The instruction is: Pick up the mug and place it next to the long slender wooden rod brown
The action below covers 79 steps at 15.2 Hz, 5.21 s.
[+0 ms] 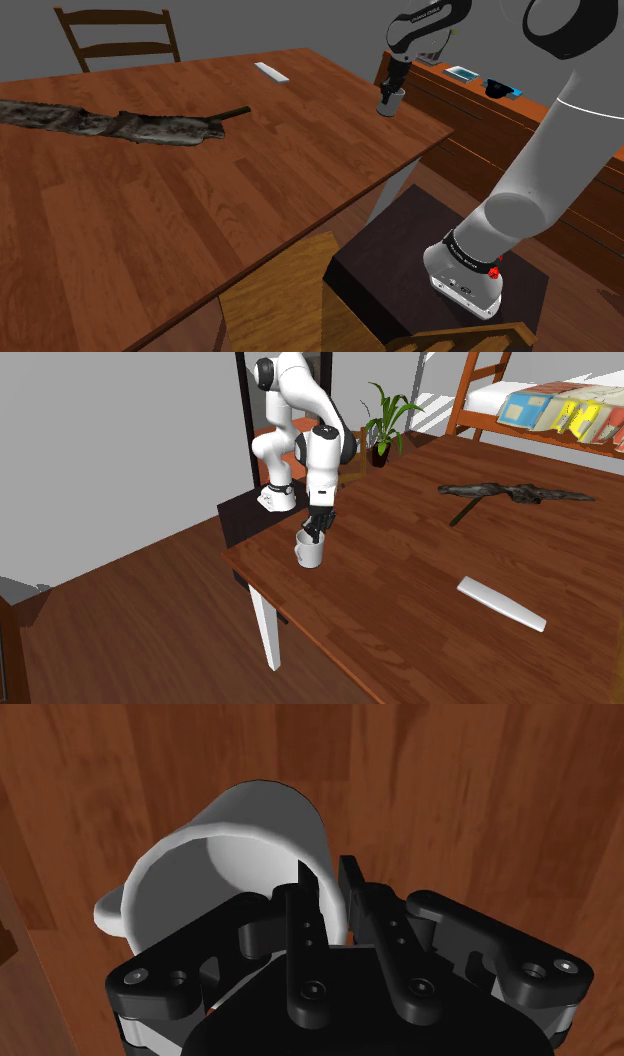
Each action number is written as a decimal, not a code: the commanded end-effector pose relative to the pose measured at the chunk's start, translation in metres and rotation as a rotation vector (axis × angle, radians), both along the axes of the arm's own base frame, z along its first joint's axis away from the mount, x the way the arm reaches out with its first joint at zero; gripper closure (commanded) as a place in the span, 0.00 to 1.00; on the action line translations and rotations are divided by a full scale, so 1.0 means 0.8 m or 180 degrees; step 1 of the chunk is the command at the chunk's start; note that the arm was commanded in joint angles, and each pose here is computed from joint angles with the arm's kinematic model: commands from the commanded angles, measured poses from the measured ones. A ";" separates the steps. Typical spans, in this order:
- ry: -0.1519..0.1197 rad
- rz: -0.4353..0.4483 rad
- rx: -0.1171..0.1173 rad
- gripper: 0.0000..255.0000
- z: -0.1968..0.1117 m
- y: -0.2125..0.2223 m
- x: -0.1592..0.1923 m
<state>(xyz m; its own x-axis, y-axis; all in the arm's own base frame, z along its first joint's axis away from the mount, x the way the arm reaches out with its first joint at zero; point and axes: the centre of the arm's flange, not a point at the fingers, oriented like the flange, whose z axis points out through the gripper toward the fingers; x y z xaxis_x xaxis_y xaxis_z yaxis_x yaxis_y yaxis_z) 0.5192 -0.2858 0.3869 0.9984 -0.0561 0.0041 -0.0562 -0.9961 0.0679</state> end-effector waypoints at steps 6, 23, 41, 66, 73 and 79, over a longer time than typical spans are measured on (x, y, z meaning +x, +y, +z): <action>-0.0001 0.0000 0.0000 1.00 0.040 0.000 0.000; -0.0001 0.0000 0.0000 1.00 0.152 0.000 0.000; -0.0001 0.0000 0.0000 1.00 0.217 0.130 0.024; -0.0001 0.0000 0.0000 1.00 0.218 0.536 0.097; -0.0001 0.0000 0.0000 1.00 0.212 0.633 0.114; -0.0001 0.0000 0.0000 1.00 0.172 0.633 0.114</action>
